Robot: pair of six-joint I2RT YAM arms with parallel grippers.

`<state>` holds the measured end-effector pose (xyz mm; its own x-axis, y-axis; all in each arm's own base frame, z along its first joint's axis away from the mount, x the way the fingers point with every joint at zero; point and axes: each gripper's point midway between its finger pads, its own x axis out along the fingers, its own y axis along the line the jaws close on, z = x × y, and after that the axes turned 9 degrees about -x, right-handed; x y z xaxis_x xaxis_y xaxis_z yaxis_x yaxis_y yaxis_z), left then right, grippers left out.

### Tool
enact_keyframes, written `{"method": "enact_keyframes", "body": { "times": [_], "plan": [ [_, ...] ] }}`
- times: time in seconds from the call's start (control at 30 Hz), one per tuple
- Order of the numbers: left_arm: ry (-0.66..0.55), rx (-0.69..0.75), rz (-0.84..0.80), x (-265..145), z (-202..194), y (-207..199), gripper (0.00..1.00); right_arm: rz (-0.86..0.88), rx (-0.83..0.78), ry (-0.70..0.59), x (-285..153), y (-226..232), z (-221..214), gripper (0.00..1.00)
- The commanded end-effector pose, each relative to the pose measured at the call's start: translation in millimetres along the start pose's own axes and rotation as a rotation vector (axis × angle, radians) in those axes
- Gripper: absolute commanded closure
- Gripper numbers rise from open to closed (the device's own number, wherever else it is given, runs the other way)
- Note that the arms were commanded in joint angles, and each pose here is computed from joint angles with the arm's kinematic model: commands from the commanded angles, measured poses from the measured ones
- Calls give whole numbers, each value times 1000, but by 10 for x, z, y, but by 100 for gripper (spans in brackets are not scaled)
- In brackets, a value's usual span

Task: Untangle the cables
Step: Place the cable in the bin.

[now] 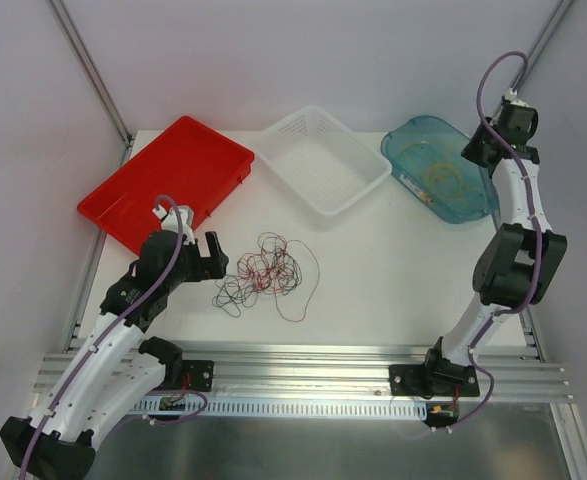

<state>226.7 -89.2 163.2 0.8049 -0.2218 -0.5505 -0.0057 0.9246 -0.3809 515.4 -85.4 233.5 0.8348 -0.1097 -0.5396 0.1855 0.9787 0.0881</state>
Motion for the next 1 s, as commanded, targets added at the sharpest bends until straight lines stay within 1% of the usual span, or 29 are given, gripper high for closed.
{"method": "enact_keyframes", "body": {
  "times": [0.0,0.03,0.1,0.17,0.2,0.23,0.27,0.3,0.4,0.43,0.47,0.5,0.53,0.6,0.63,0.67,0.7,0.73,0.77,0.8,0.83,0.97],
  "plan": [
    [-8,30,52,56,36,103,1,29,181,-9,163,-140,-49,71],
    [2,34,50,68,19,101,1,45,217,12,172,-198,-120,61],
    [23,34,40,91,-7,77,1,56,245,48,150,-201,-292,49],
    [35,37,35,102,-25,64,1,63,227,41,-15,-163,-284,45],
    [45,37,28,112,-38,49,1,61,227,55,-72,-151,-346,43],
    [49,36,25,116,-46,43,1,49,225,61,-136,-147,-370,42],
    [52,33,20,119,-48,30,1,52,220,50,-302,-110,-325,41],
    [62,31,15,127,-69,22,1,56,211,72,-356,-77,-435,40],
    [76,24,11,145,-95,10,1,100,155,59,-677,164,-467,38],
    [85,21,0,148,-108,-10,1,122,135,89,-738,304,-628,37],
    [92,20,-5,152,-117,-23,1,139,126,96,-813,395,-691,37],
    [105,19,-9,167,-136,-36,1,162,112,65,-976,484,-660,37],
    [119,14,-21,169,-162,-57,1,201,103,107,-1012,659,-885,37],
    [142,10,-35,185,-195,-91,1,251,75,91,-1202,850,-977,36],
    [154,6,-48,186,-217,-114,1,304,46,96,-1273,1058,-1061,36],
    [161,4,-53,193,-221,-128,1,335,31,127,-1309,1164,-1267,36],
    [168,4,-57,197,-235,-136,1,370,22,135,-1357,1271,-1355,37],
    [174,2,-64,202,-248,-149,1,457,-3,112,-1490,1529,-1384,37],
    [184,1,-69,208,-262,-160,1,485,3,155,-1497,1610,-1619,37],
    [189,-2,-73,211,-269,-170,1,521,-5,159,-1538,1720,-1692,37],
    [198,-7,-79,219,-288,-183,1,571,-26,177,-1591,1895,-1873,37],
    [241,-27,-94,242,-363,-220,1,668,-64,248,-1671,2302,-2284,38]
  ]
}}
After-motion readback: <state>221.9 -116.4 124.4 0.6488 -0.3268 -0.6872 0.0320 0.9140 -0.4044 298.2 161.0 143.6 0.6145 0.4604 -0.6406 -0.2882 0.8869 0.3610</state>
